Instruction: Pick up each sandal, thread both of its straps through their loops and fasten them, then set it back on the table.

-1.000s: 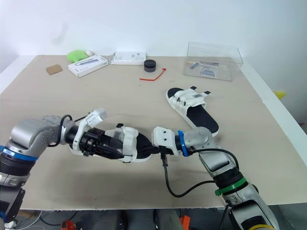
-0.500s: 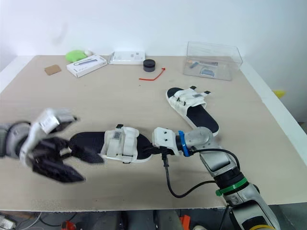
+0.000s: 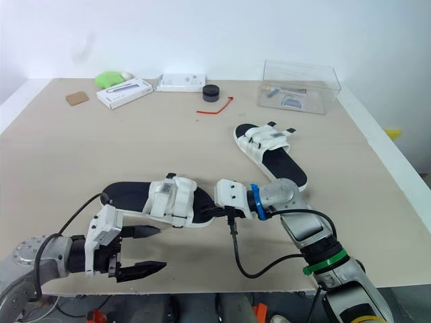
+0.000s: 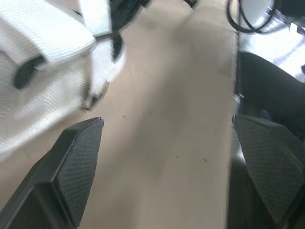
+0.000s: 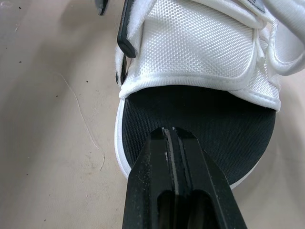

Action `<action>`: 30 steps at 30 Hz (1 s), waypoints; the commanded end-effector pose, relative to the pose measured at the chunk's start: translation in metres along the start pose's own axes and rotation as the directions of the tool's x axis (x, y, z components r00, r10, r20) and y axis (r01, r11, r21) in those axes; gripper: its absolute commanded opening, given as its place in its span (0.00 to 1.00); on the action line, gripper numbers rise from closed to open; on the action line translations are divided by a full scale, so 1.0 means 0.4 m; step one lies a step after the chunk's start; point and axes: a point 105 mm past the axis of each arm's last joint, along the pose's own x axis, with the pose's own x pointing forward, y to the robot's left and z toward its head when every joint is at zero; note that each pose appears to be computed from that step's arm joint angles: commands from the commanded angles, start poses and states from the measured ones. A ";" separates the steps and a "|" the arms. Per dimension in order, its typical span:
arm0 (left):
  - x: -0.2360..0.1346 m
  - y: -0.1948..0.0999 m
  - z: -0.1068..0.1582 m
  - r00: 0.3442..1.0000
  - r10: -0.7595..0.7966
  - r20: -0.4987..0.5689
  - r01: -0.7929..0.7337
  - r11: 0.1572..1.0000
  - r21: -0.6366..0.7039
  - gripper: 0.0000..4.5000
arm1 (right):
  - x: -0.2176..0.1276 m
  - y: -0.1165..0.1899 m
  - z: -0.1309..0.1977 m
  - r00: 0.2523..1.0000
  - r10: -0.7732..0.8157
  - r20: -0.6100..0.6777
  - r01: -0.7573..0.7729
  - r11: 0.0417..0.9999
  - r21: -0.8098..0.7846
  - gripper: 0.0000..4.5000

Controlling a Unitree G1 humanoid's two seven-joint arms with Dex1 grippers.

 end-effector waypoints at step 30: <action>0.094 -0.016 -0.003 0.987 -0.160 -0.008 0.159 0.973 0.167 0.99 | -0.004 0.005 -0.011 0.999 0.022 -0.027 -0.022 1.000 0.005 0.00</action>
